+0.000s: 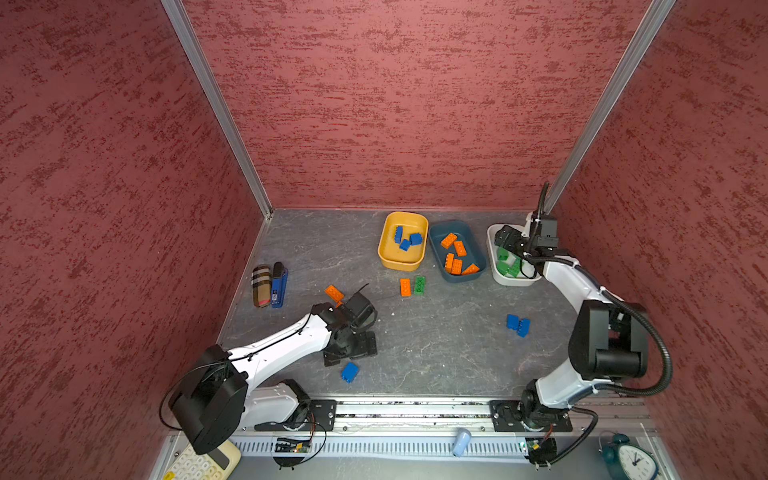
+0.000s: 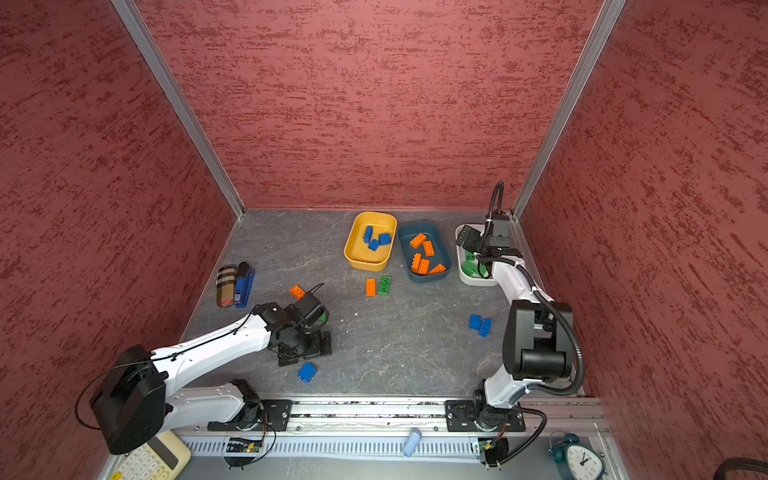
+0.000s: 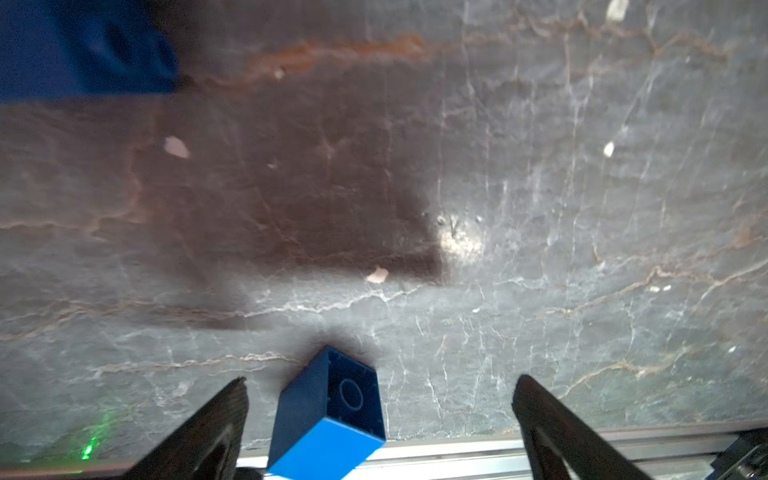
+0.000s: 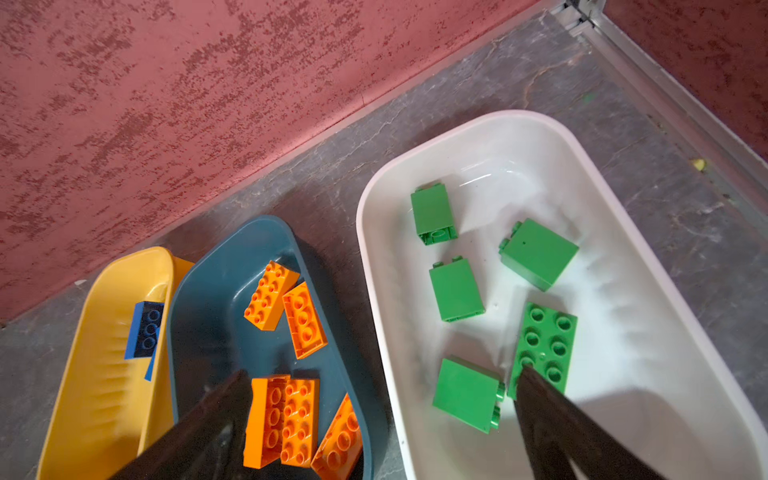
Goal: Sort the legos into containers by color
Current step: 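Grasp the blue 2x2 brick with the left gripper, then carry the blue brick into the yellow tub and release with left while right withdraws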
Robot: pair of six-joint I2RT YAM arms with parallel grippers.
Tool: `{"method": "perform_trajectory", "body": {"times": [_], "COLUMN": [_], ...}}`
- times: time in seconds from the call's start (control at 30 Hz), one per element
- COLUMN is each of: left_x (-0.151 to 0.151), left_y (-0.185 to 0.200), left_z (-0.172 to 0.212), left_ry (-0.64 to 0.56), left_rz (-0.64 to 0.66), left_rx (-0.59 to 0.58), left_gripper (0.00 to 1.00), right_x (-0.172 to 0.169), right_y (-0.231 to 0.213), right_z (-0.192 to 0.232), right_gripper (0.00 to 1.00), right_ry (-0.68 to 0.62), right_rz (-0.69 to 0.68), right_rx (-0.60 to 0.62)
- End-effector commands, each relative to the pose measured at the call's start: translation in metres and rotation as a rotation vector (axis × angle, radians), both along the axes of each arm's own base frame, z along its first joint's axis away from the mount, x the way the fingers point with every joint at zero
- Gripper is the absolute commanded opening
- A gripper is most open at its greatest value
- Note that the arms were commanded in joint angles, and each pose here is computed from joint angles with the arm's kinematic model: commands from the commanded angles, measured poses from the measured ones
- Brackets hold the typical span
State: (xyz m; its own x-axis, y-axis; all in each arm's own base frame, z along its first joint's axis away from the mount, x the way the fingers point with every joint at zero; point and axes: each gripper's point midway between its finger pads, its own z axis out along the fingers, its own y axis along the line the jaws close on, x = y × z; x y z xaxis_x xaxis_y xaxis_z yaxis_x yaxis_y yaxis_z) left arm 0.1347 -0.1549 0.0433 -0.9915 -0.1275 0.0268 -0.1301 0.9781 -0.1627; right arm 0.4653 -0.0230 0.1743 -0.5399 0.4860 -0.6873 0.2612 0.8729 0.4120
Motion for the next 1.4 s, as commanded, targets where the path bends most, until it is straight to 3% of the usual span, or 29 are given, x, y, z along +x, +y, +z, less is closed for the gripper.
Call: {"method": "perform_trajectory", "body": {"times": [0.0,0.2,0.43,0.67,0.8,1.03,1.23,1.37], "left_x": [-0.019,-0.038,-0.036,-0.02,-0.008,0.039,0.102,0.152], "left_y": [-0.005,0.008,0.011,0.008,0.004,-0.017,-0.045,-0.073], "left_z": [-0.005,-0.017,-0.026,-0.021,-0.011,0.018,0.046,0.068], "left_ry": [0.047,0.077,0.054,-0.027,-0.091,-0.234,-0.356,-0.454], "left_rz": [-0.078,-0.133,-0.17,-0.142,-0.127,-0.103,-0.054,-0.037], "left_rx": [0.014,0.14,0.248,0.274,0.251,0.165,0.04,-0.068], "left_gripper": [0.98,0.8,0.59,0.38,0.32,0.29,0.29,0.29], "right_x": [0.001,-0.006,-0.006,-0.012,-0.019,-0.039,-0.06,-0.073], "right_y": [0.005,0.008,0.013,0.014,0.015,0.03,0.087,0.116], "right_z": [0.015,0.011,0.01,0.017,0.016,0.012,0.023,0.028], "right_gripper": [0.99,0.99,0.99,0.99,0.99,0.99,0.99,0.99], "right_ry": [-0.065,-0.054,-0.05,-0.061,-0.061,-0.056,-0.121,-0.142], "right_rz": [-0.004,-0.008,-0.003,-0.005,-0.004,0.043,0.281,0.363], "right_rx": [0.032,0.044,0.056,0.042,0.041,0.097,0.223,0.237]}}
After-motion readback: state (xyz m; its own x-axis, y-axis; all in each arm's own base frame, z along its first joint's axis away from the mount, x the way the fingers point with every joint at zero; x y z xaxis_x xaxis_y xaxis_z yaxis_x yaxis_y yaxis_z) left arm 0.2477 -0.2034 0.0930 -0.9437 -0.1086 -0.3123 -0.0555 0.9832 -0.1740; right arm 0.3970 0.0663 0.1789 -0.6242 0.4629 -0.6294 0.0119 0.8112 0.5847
